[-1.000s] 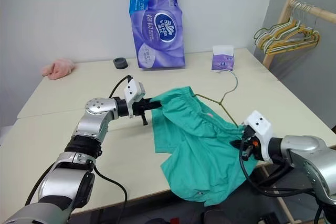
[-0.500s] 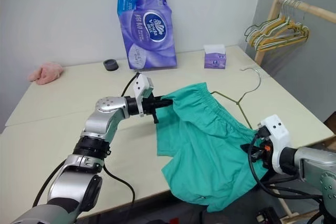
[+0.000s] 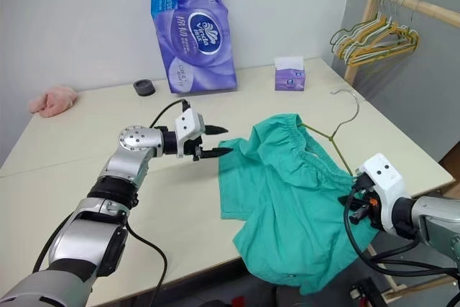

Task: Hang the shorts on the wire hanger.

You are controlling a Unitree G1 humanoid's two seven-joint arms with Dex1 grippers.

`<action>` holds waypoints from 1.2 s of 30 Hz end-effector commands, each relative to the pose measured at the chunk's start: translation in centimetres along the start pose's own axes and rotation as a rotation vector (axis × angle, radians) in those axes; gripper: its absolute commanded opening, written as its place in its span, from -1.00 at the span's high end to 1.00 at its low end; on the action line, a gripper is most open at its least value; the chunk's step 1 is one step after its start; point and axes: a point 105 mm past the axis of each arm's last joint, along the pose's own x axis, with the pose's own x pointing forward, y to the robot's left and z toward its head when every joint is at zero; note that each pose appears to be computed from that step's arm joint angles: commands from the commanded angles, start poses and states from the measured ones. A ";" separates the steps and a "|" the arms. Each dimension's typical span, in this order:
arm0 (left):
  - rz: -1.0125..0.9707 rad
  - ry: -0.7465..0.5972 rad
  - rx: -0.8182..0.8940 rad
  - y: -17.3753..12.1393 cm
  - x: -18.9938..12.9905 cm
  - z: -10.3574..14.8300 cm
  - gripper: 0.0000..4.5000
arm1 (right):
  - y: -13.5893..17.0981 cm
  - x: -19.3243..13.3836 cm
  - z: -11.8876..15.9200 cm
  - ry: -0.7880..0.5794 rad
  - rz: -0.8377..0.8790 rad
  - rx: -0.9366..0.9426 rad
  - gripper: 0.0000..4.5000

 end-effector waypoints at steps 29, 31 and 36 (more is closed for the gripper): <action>-0.397 -0.451 0.060 -11.3 12.4 21.8 -0.31 | -18.3 -17.0 2.5 -0.197 -0.908 0.594 1.00; -0.390 -0.467 0.065 -11.4 12.7 22.7 -0.31 | -19.9 -18.0 2.4 -0.188 -0.956 0.624 1.00; -0.403 -0.499 0.055 -11.7 13.1 24.0 -0.31 | -22.8 -19.6 1.9 -0.157 -1.025 0.642 1.00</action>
